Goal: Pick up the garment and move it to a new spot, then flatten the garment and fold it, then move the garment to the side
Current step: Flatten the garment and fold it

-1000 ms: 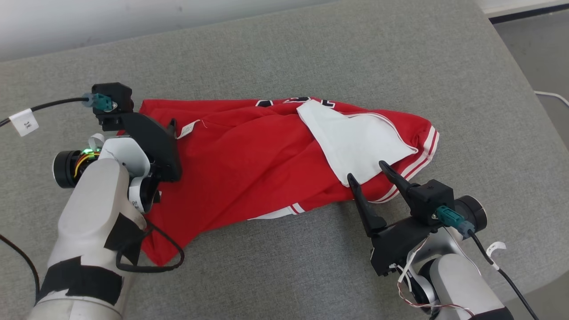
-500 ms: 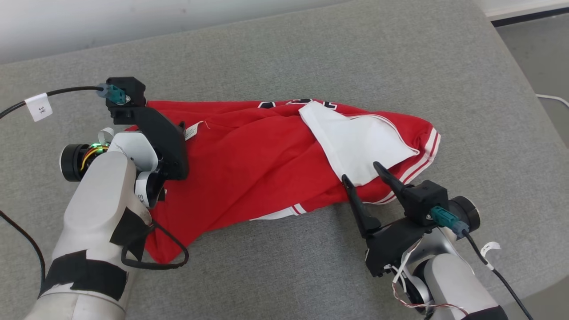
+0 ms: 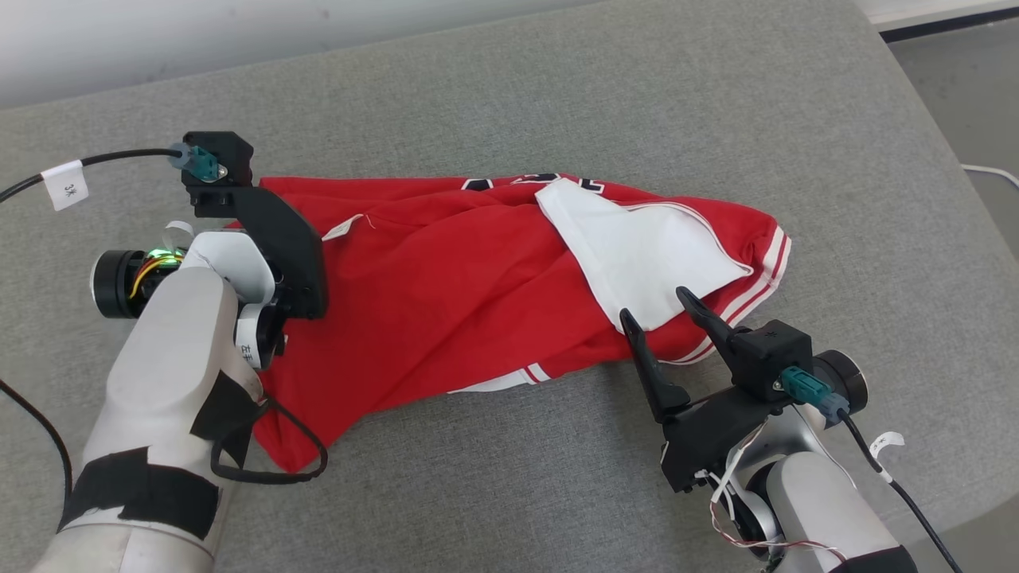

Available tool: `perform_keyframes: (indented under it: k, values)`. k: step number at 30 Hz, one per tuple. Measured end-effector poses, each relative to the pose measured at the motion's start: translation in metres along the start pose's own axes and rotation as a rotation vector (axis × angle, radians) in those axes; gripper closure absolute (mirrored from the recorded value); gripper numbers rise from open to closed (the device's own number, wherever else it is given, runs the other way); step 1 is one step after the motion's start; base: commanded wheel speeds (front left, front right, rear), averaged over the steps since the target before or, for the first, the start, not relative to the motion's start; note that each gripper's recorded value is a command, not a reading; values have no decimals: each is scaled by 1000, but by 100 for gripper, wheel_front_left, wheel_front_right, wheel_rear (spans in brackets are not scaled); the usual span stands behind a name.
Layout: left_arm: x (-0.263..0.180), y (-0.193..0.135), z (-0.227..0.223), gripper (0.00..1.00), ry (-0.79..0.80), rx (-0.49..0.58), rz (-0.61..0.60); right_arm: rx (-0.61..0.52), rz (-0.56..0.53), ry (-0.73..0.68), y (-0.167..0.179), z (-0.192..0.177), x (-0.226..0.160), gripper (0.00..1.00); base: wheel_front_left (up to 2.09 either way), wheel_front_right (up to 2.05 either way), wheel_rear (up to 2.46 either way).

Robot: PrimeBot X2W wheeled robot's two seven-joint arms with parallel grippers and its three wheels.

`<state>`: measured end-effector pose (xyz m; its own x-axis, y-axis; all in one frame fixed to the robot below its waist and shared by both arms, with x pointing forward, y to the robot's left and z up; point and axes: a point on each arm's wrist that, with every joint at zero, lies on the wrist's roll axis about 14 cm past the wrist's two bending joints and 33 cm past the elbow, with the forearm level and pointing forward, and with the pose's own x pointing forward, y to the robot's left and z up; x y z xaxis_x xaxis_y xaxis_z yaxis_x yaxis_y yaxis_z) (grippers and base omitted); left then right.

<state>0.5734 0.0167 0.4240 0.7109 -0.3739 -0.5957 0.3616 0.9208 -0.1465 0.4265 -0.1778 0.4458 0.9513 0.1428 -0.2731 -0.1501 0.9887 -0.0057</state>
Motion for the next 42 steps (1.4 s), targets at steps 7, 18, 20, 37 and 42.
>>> perform_keyframes:
  k: [7, 18, 20, 37, 42]
  values:
    - [-7, 0, 0, 100, -11, -3, -14, 1, 27, -5, 11, 3, 4, 0, 0, 0, 0]
    - [-10, -17, 6, 100, -55, -6, -52, -18, 65, 55, 17, -7, 4, 0, 0, 0, 0]
    - [-11, -18, 2, 100, -55, -9, -53, -37, 65, 66, 14, -8, 3, 0, 0, 0, 0]
    - [-19, -24, 8, 100, -123, -24, -67, -113, 39, 68, 3, -7, 8, 100, 0, 0, 0]
    - [-29, -25, 22, 100, -185, -39, -68, -93, 17, 9, -3, 10, 2, 100, 0, 0, 0]
